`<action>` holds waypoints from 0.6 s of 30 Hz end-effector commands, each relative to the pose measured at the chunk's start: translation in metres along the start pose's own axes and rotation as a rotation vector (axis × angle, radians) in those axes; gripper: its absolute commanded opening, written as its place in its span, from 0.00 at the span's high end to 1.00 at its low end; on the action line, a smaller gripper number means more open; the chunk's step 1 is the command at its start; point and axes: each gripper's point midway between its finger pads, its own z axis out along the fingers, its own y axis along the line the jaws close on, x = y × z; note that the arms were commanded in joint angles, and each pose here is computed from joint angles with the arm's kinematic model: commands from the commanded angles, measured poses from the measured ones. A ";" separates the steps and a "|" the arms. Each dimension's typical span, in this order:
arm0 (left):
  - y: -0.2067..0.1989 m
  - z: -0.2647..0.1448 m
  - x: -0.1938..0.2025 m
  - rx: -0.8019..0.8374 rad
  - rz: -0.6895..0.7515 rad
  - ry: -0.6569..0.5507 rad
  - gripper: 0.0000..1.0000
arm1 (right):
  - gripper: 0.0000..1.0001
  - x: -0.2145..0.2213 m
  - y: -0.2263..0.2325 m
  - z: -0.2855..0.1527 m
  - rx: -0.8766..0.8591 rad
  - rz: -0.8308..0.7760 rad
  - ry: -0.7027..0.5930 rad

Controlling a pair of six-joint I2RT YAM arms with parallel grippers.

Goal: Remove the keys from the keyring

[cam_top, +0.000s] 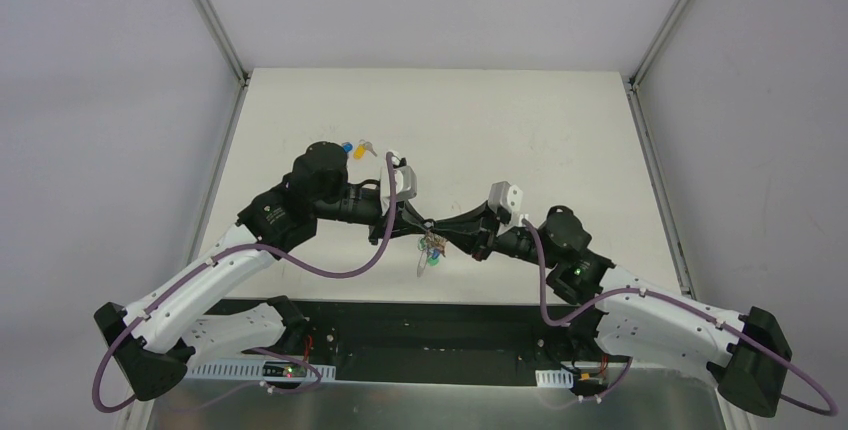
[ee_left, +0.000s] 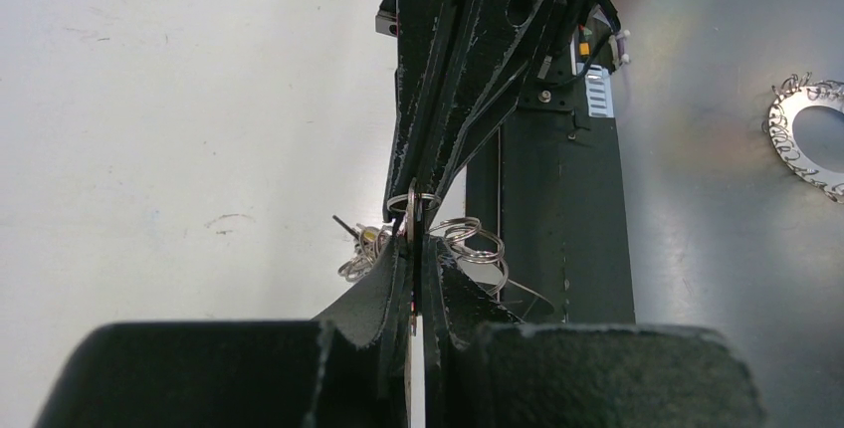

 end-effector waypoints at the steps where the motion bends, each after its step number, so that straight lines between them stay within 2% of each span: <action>1: -0.007 -0.004 -0.030 0.024 0.072 -0.074 1.00 | 1.00 -0.043 0.007 0.006 -0.029 -0.016 -0.115; 9: 0.001 -0.010 -0.028 -0.044 0.091 -0.073 1.00 | 1.00 -0.048 -0.016 -0.009 0.158 0.204 -0.172; 14: -0.003 -0.008 -0.023 -0.021 0.076 -0.067 1.00 | 1.00 -0.056 -0.019 -0.025 0.189 0.200 -0.272; 18: -0.006 -0.006 -0.022 0.006 0.070 -0.064 1.00 | 1.00 -0.063 -0.020 -0.029 0.199 0.182 -0.303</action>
